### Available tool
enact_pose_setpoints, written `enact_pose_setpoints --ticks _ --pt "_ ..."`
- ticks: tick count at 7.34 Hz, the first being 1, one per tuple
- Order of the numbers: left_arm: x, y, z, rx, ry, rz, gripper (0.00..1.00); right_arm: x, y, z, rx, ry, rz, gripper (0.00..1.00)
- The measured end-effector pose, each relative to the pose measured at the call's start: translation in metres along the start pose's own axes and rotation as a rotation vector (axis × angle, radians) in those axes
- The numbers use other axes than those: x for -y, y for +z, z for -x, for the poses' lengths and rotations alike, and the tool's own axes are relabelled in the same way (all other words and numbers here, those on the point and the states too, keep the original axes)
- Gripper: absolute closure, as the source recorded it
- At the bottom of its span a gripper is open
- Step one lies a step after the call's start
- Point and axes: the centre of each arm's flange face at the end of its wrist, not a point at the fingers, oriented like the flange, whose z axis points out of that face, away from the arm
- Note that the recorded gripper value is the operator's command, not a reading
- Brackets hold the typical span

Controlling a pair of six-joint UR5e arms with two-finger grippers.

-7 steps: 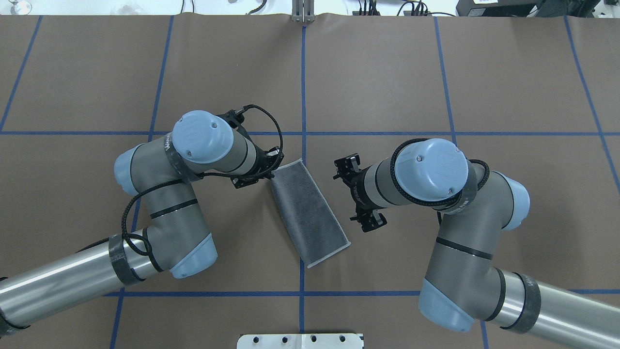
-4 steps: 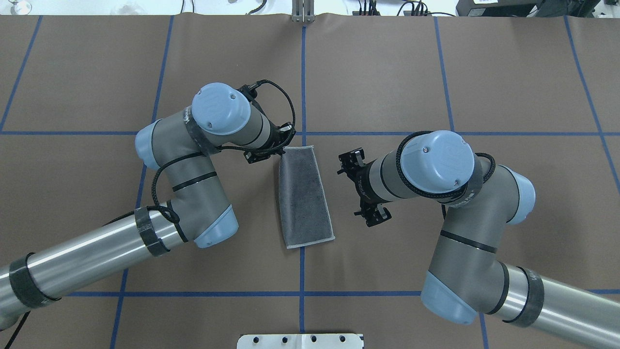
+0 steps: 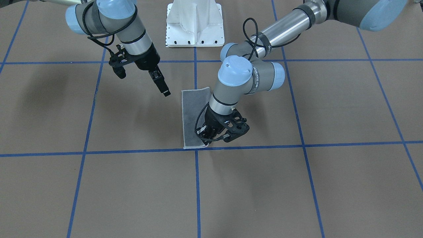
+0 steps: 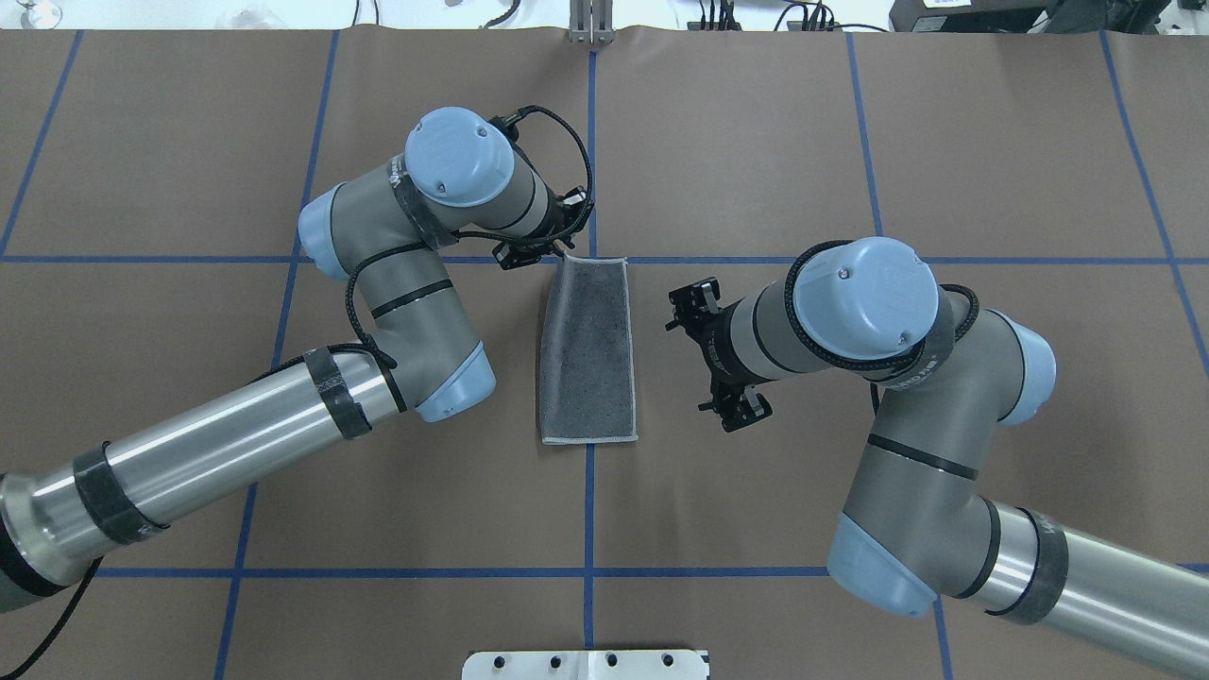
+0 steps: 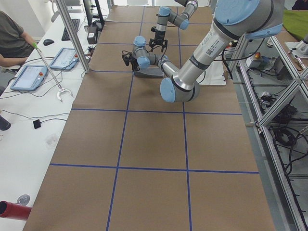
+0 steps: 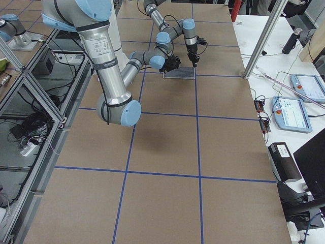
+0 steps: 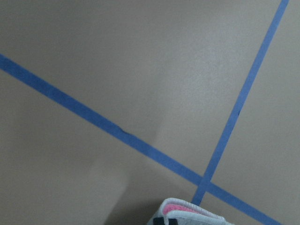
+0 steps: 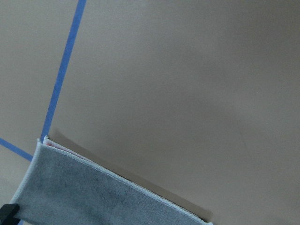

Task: Fold towel twice with both arms
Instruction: 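Push the folded towel's far end with the left gripper to straighten it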

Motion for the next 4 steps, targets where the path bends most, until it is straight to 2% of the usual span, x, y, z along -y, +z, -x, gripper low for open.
enact_pose_setpoints --ticks 2,4 --pt "0.014 -0.007 -0.006 -0.019 0.016 -0.009 0.14 0.002 -0.003 0.004 0.007 0.003 0.001 0.0" --pt "0.011 -0.021 -0.007 -0.022 0.0 0.039 0.2 0.008 -0.011 0.015 0.022 0.011 0.002 0.0"
